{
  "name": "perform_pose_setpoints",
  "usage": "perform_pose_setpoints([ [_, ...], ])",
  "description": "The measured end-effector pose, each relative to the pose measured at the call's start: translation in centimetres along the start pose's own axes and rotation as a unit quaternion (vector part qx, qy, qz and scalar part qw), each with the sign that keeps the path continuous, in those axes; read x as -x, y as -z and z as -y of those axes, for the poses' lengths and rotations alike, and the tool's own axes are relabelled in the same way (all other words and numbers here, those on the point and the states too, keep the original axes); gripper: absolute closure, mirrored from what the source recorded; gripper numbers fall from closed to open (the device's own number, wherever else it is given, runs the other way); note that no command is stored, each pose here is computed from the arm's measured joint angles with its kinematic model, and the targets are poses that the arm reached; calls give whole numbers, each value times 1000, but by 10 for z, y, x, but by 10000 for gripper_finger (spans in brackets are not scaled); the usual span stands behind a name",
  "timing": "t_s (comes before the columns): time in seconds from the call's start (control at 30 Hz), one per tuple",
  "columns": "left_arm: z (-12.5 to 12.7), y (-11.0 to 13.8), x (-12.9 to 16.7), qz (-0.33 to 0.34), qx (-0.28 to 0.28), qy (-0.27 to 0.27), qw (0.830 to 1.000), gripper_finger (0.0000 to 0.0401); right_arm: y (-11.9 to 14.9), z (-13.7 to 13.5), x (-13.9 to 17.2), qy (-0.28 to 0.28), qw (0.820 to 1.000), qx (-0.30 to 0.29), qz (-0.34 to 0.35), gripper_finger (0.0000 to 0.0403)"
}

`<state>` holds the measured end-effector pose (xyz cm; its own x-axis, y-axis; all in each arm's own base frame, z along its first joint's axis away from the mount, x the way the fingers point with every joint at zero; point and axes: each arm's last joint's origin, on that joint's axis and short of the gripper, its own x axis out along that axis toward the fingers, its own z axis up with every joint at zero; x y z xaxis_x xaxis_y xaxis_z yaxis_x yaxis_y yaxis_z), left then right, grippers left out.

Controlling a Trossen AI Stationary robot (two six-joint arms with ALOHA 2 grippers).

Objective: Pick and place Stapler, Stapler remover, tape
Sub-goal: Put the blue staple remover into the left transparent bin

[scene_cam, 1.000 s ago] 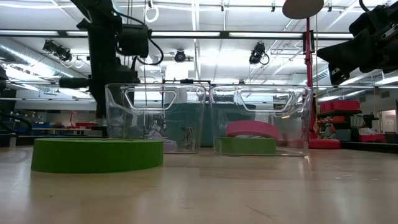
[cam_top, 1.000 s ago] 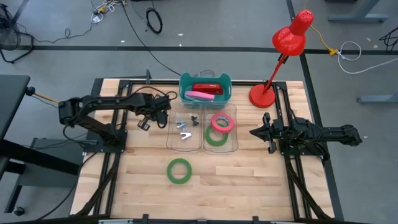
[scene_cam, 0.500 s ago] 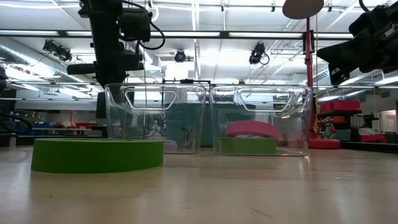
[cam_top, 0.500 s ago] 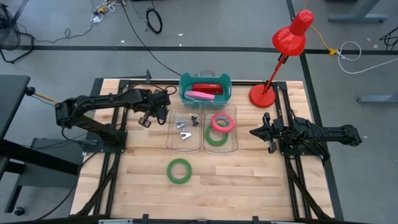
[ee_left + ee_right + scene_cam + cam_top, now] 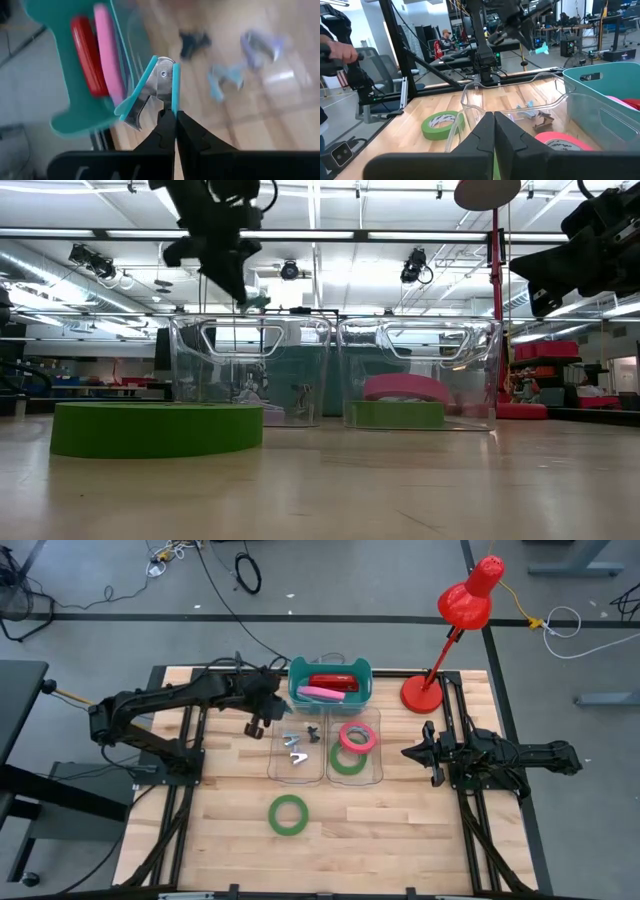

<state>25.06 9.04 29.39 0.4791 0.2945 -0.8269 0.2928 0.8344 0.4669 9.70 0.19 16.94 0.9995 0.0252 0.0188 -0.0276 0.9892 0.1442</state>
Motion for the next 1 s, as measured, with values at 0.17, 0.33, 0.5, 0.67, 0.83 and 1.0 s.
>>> perform_pose_setpoints([
  [0.17,0,-12,3,54,9,1,999,398,0,0,0,0,1000,0,0,396],
  [0.33,1,-17,-1,71,20,11,997,398,0,0,0,0,1000,0,0,396],
  [0.5,2,-20,-12,82,51,46,994,397,0,0,0,0,1000,0,0,396],
  [0.67,9,-20,-29,70,63,68,993,398,0,0,0,0,1000,0,0,396],
  [0.83,20,-18,-48,50,70,89,992,397,0,0,0,0,1000,0,0,396],
  [1.0,30,-11,-68,31,73,104,991,398,0,0,0,0,1000,0,0,396],
])
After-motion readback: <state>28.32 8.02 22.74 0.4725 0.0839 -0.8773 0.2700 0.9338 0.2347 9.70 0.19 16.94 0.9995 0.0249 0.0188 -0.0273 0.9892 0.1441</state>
